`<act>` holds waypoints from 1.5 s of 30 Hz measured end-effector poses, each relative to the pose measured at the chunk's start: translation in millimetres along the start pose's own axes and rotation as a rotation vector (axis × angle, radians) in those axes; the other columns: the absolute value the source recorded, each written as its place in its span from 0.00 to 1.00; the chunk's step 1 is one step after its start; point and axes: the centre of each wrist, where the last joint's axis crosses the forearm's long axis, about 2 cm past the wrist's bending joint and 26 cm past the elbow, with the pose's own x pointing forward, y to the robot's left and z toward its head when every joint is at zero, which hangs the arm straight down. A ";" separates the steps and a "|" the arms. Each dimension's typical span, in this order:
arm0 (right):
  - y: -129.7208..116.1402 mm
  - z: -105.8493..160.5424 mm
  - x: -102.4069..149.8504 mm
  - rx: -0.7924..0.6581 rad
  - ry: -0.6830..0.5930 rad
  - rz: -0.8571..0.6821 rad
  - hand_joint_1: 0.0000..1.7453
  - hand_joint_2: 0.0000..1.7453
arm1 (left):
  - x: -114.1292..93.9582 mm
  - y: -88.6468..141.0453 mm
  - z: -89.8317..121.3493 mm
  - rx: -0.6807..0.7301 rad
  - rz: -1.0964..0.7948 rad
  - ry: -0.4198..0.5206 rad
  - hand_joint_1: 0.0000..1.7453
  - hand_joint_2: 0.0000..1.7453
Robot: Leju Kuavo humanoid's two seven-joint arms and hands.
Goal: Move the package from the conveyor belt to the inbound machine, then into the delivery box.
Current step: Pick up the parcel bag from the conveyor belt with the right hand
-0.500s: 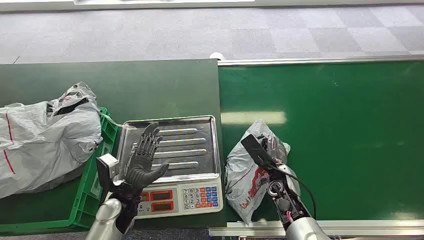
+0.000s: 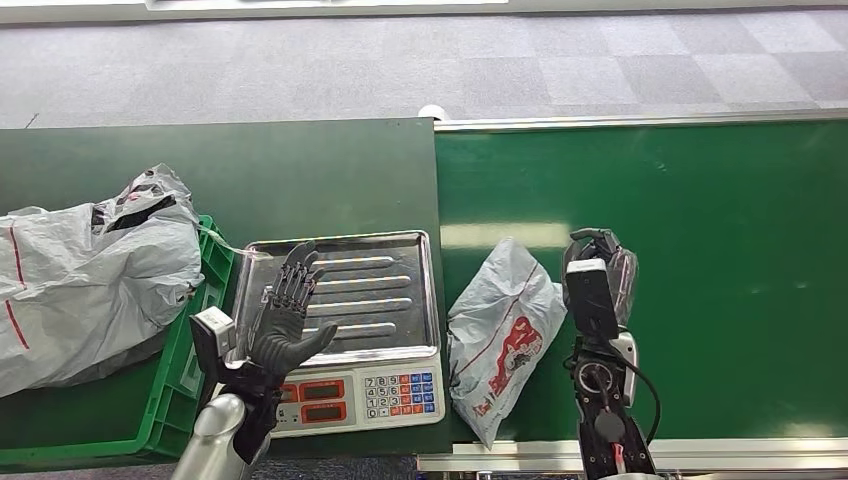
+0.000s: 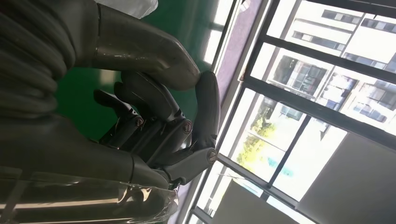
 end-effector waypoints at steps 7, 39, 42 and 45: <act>3.0 1.8 -0.1 0.188 0.136 0.061 0.00 1.00 | 0.3 0.4 -0.8 -0.002 0.000 0.000 0.00 1.00; 35.6 14.5 -44.2 0.816 0.644 0.450 1.00 1.00 | -4.7 -6.4 -10.9 -0.012 0.015 0.058 0.00 1.00; 35.1 14.5 -44.3 0.777 0.589 0.418 1.00 1.00 | -3.4 -5.8 -7.3 -0.007 0.016 0.054 0.00 1.00; 35.1 15.5 -44.3 0.732 0.532 0.382 1.00 1.00 | -2.1 -5.1 -3.1 -0.001 0.016 0.052 0.00 1.00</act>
